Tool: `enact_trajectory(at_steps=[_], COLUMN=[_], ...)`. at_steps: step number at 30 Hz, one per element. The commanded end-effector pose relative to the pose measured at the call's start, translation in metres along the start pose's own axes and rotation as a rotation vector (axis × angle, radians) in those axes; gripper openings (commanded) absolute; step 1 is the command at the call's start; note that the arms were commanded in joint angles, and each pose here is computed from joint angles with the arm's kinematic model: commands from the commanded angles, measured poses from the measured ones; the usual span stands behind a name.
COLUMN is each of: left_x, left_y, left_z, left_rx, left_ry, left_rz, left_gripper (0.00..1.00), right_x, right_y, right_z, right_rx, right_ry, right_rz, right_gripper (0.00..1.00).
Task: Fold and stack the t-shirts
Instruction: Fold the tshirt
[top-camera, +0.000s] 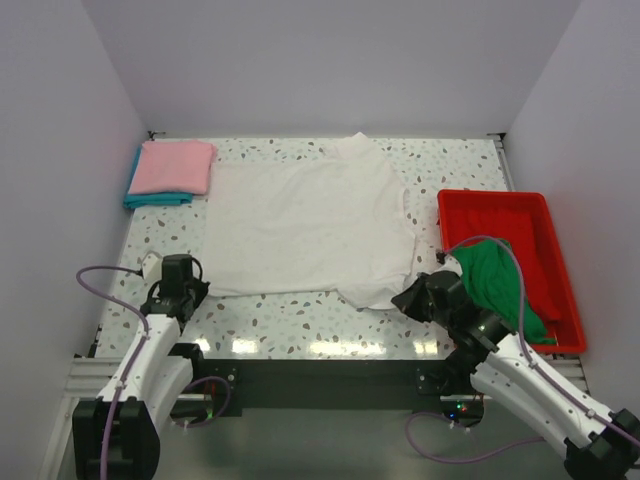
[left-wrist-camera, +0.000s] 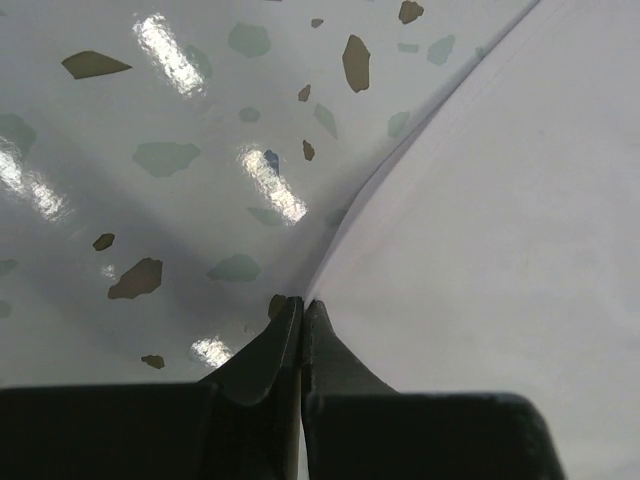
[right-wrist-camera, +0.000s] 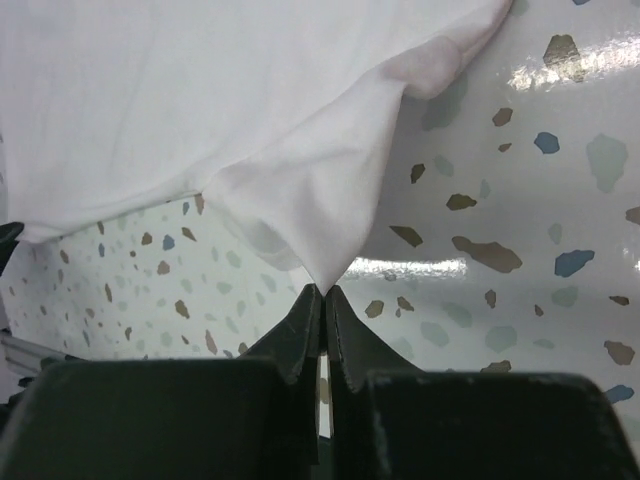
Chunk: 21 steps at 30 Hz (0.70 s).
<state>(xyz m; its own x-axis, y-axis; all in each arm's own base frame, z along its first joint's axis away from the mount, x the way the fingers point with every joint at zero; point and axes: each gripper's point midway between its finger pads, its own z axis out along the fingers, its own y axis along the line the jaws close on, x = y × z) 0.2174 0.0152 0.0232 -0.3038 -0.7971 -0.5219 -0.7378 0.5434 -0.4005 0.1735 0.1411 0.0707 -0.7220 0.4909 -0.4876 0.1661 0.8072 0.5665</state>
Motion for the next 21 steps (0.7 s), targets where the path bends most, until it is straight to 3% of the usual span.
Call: enact_trajectory(at_steps=[1, 10, 21], left_x=[-0.022, -0.037, -0.059], left_y=[-0.003, -0.017, -0.066], left_z=[-0.009, -0.025, -0.024], left_rx=[-0.03, 0.014, 0.105], left_ry=[-0.063, -0.096, -0.092], left_rz=[0.016, -0.012, -0.007], left_gripper=[0.0, 0.0, 0.0], right_x=[-0.001, 0.002, -0.081], right_y=[0.011, 0.027, 0.063], right_z=[-0.019, -0.038, -0.029], right_rx=[-0.03, -0.114, 0.038], right_ry=[0.023, 0.056, -0.151], right_rz=[0.023, 0.019, -0.18], right_gripper=[0.0, 0.0, 0.0])
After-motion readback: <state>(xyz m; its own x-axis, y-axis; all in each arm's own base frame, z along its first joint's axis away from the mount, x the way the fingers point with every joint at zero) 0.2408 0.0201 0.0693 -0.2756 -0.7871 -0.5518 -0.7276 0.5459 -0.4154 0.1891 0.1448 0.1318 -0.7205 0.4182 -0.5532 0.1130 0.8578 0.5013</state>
